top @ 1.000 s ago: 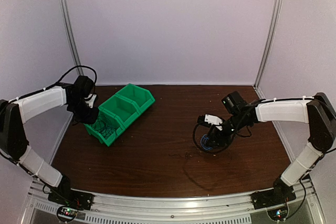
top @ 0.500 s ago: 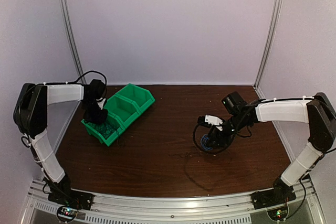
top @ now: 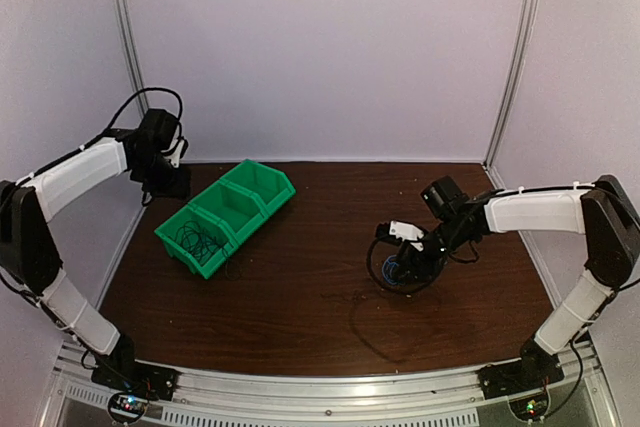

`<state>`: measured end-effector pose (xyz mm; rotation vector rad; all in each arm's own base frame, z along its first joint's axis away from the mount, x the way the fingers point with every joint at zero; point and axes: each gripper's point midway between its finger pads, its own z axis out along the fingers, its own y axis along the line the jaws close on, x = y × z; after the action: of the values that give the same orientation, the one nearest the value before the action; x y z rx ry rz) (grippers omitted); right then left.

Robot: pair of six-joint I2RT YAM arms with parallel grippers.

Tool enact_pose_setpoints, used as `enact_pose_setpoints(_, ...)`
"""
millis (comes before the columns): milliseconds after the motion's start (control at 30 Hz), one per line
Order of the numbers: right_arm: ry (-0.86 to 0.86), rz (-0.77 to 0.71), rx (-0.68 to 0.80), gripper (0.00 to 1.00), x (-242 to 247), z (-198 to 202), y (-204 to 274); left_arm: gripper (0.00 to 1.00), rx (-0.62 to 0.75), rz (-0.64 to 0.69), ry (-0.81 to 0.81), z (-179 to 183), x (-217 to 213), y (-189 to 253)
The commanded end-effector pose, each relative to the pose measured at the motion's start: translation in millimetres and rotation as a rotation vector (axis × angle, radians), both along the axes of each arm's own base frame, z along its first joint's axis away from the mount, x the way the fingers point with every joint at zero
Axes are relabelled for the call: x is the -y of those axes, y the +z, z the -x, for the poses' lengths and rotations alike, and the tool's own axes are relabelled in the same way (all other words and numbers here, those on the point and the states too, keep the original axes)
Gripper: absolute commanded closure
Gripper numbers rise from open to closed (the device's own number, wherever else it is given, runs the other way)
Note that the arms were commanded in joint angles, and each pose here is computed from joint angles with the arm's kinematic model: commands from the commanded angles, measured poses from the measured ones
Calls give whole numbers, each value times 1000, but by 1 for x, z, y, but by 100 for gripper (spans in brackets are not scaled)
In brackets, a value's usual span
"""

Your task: Untangle the cables

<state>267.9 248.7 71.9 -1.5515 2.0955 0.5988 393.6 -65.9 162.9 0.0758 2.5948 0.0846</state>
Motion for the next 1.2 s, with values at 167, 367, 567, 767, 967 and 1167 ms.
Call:
enact_pose_setpoints(167, 9, 13, -7, 44, -1, -3, -3, 55, 75, 241, -334, 47, 119, 47)
enact_pose_setpoints(367, 11, 12, -8, 44, -1, -3, -3, 54, -28, 210, -114, 71, 131, -13)
enact_pose_setpoints(567, 15, 9, -13, 44, -2, -3, -3, 53, 43, 362, 11, 76, 149, -46)
enact_pose_setpoints(767, 17, 2, -13, 44, -3, -2, -1, 56, -36, 296, 3, 84, 151, -95)
enact_pose_setpoints(967, 17, -1, -17, 44, -4, -1, -1, 66, -73, 229, 28, 88, 143, -125)
enact_pose_setpoints(1167, 18, 5, -24, 44, -4, -1, -4, 66, -85, 191, 51, 91, 140, -138)
